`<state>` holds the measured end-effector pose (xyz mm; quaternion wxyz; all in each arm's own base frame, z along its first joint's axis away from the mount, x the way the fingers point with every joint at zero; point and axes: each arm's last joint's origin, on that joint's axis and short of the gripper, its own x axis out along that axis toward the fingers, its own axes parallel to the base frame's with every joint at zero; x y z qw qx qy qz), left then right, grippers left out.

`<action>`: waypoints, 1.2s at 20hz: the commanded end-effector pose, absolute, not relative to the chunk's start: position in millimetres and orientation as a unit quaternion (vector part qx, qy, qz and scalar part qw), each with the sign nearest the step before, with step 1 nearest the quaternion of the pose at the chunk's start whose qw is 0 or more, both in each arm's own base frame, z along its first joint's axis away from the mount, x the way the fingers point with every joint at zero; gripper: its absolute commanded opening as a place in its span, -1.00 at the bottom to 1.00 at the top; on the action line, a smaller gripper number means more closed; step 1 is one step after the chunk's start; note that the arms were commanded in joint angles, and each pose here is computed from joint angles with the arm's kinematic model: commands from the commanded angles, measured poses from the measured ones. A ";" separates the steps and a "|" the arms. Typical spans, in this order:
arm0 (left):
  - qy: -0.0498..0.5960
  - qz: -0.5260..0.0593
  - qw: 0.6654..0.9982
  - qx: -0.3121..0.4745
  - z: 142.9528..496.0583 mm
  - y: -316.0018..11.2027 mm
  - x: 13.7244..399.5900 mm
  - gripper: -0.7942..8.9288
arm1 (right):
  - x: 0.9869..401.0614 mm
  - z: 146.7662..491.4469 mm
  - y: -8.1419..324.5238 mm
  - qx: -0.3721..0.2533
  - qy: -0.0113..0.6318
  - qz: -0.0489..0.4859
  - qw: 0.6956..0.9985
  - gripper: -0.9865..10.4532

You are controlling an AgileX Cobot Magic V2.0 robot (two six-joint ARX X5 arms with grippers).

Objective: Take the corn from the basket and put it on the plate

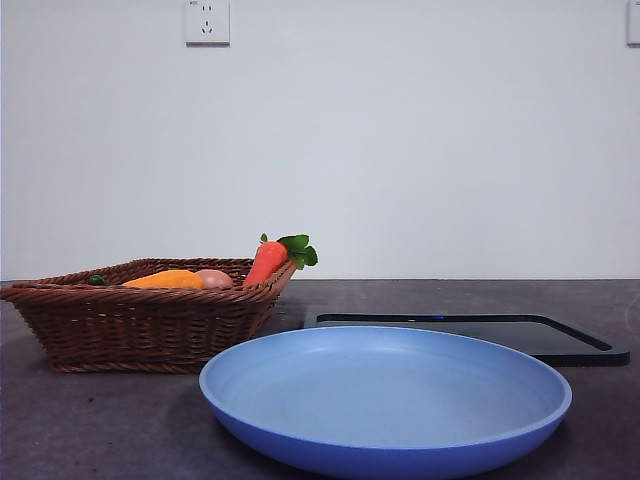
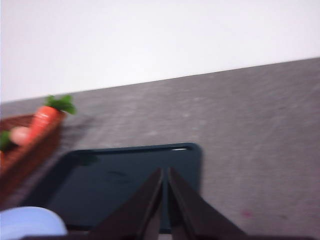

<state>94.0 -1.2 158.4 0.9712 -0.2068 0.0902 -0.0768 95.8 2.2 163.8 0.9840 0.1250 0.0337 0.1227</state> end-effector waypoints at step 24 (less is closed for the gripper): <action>0.212 -0.216 0.940 -0.155 280.5 -10.0 79.9 -0.82 | 86.5 289.4 10.7 0.137 0.182 0.250 0.941 -0.82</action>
